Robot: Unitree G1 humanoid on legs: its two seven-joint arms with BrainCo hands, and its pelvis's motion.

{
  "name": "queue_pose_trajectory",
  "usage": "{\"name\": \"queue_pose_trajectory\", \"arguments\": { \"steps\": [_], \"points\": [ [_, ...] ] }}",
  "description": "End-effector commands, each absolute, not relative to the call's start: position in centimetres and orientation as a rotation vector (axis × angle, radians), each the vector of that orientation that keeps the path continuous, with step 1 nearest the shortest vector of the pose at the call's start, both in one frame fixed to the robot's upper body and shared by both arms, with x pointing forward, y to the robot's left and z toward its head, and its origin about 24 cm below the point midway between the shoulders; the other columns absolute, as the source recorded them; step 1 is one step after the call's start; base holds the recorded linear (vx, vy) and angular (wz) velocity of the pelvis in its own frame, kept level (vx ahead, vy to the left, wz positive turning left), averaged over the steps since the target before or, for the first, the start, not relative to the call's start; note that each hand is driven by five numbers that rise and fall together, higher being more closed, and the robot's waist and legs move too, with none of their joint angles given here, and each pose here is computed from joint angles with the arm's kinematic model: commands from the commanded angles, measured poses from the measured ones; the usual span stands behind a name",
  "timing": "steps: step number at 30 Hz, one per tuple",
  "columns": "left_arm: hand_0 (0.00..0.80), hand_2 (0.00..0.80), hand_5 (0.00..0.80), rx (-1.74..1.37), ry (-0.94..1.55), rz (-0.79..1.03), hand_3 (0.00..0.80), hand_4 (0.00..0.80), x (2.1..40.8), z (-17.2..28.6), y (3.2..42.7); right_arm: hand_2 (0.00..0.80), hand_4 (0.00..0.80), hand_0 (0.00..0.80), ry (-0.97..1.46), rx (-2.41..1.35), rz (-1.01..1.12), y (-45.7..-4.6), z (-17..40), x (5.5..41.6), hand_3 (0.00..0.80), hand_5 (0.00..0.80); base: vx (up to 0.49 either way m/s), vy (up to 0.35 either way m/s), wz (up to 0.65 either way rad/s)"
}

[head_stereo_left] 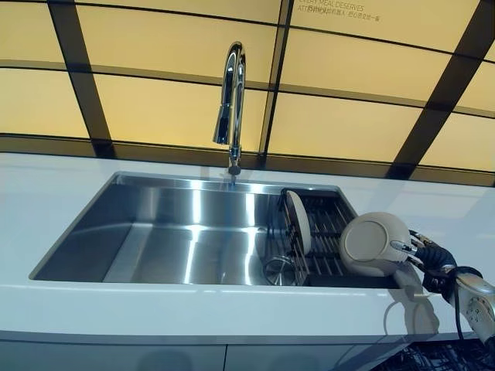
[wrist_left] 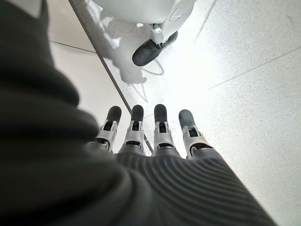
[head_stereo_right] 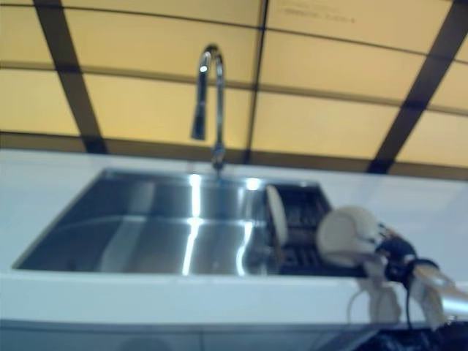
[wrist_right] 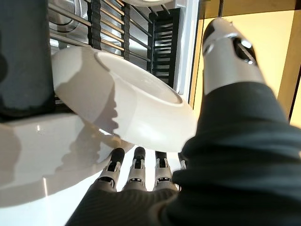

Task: Take plates into dishwasher

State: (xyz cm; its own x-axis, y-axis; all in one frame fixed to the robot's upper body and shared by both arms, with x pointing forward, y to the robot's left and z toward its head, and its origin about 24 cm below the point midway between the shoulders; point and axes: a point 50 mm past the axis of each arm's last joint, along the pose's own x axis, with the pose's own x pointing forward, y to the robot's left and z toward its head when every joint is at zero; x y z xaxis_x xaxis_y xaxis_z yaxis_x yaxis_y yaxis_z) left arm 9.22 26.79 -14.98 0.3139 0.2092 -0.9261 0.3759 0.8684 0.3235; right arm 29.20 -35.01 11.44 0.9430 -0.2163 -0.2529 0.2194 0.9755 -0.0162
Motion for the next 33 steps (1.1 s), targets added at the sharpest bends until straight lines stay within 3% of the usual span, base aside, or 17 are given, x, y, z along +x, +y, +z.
{"name": "queue_pose_trajectory", "arguments": {
  "steps": [1, 33],
  "points": [
    [0.000, 0.000, 0.000, 0.575, 1.260, -0.099, 0.000, 0.000, 9.6, -14.7, 27.6, 0.000, 0.000, 0.000, 0.172, 0.079, -0.201, -33.7, 13.2, 30.2, 0.000, 0.000, 0.000, 0.000, 0.00],
    [0.000, 0.000, 0.000, 0.579, 1.258, -0.124, 0.000, 0.000, 10.2, -14.8, 26.9, 0.000, 0.000, 0.000, 0.252, 0.163, -0.313, -32.3, 13.0, 31.9, 0.000, 0.000, 0.000, 0.000, 0.00]
  ]
}}
